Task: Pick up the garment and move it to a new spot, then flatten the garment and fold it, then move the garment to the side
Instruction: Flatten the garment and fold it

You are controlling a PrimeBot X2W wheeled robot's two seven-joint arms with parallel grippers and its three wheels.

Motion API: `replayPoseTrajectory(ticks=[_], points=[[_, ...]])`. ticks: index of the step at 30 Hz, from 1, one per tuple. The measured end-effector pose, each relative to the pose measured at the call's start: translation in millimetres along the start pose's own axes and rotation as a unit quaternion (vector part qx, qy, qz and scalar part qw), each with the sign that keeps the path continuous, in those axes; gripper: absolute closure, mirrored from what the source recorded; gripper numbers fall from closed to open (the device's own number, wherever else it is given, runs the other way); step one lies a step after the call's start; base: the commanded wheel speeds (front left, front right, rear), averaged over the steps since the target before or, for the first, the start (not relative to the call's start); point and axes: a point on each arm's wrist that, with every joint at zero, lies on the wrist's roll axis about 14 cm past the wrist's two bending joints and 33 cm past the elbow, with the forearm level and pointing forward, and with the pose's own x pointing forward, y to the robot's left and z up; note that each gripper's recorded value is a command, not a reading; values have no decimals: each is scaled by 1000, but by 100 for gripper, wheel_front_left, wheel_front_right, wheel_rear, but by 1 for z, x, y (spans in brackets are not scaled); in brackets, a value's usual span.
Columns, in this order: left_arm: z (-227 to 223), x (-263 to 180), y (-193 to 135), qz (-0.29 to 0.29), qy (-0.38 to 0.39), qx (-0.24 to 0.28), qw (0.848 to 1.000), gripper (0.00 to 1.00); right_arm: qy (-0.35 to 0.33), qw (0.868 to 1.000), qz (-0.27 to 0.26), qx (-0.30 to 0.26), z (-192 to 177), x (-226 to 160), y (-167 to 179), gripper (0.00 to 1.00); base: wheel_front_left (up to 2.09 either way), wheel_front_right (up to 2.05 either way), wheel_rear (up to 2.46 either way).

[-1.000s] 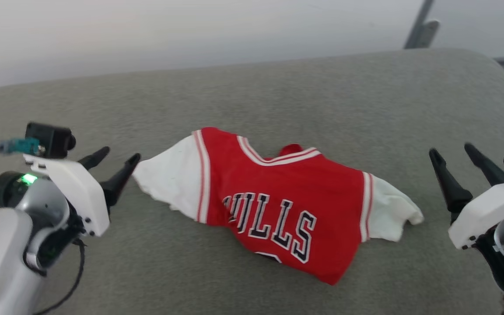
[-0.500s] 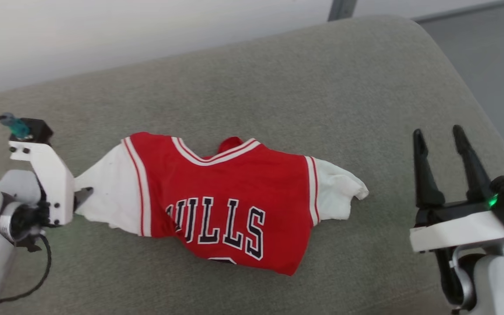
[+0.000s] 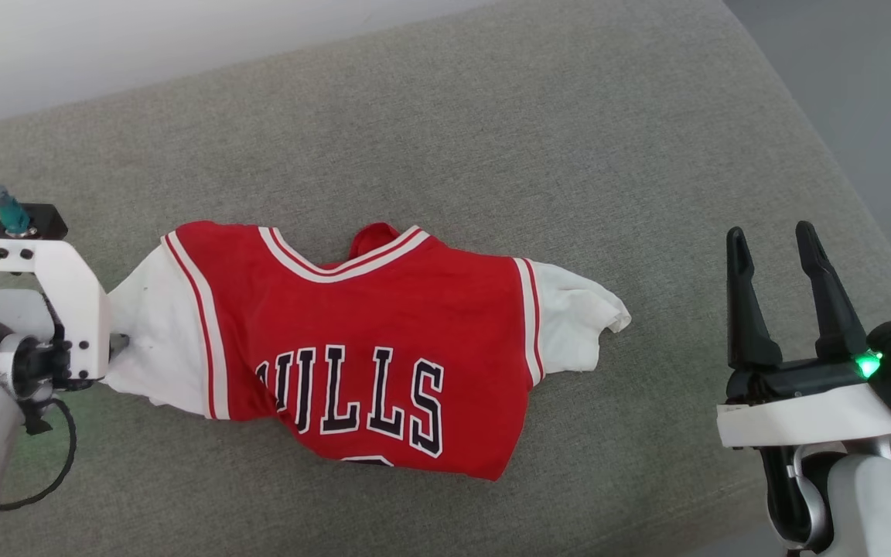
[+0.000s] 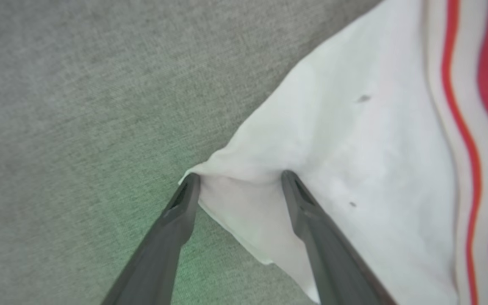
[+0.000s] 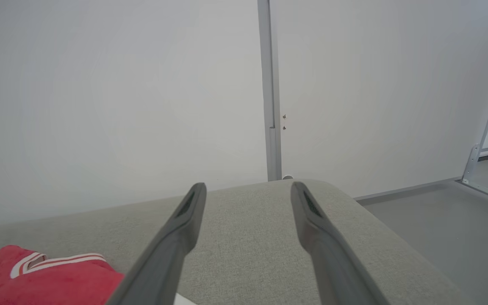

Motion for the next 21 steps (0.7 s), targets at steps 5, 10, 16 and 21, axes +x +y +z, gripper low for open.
replayPoseTrajectory(ticks=[5,10,16,21], points=[[-2,8,1,5,20,-5,1000,38,-5,1000,4,5,-2,6,4,0,0,0,0],[-3,8,6,-3,18,-29,999,100,-3,1000,4,6,-5,9,4,0,0,0,0],[-3,-6,17,-6,-11,-51,999,100,-8,1000,-1,6,-3,12,0,0,0,0,0],[-23,-24,46,17,-23,-75,997,100,-3,1000,10,6,-4,17,8,0,0,0,0]])
